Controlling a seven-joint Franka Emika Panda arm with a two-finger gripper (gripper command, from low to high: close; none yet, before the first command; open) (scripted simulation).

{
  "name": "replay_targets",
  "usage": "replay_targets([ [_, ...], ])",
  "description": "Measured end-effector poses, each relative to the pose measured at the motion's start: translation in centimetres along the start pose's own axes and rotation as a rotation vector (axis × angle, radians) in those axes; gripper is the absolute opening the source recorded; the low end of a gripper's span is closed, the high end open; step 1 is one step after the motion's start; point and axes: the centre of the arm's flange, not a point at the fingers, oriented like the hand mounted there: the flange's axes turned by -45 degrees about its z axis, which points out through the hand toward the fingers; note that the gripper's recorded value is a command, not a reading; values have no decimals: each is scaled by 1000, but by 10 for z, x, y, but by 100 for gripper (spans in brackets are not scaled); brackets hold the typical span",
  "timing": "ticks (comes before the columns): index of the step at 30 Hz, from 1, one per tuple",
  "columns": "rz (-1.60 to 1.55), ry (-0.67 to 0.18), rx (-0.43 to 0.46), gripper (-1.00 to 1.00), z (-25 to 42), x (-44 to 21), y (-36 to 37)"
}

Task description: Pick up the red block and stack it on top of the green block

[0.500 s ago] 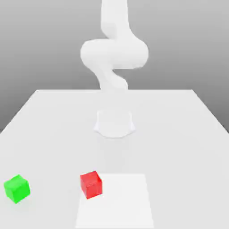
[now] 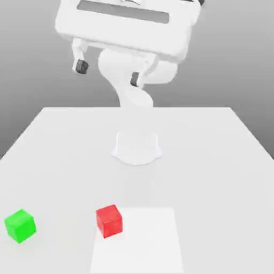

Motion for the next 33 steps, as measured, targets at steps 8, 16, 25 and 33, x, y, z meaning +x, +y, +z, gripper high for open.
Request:
replay_targets([
  [8,157,-164,-81,0,105,-39,16],
  [16,331,-318,-104,0,178,-93,33],
  [25,550,-459,-67,0,217,-149,42],
  [33,646,-489,-15,0,224,-161,36],
])
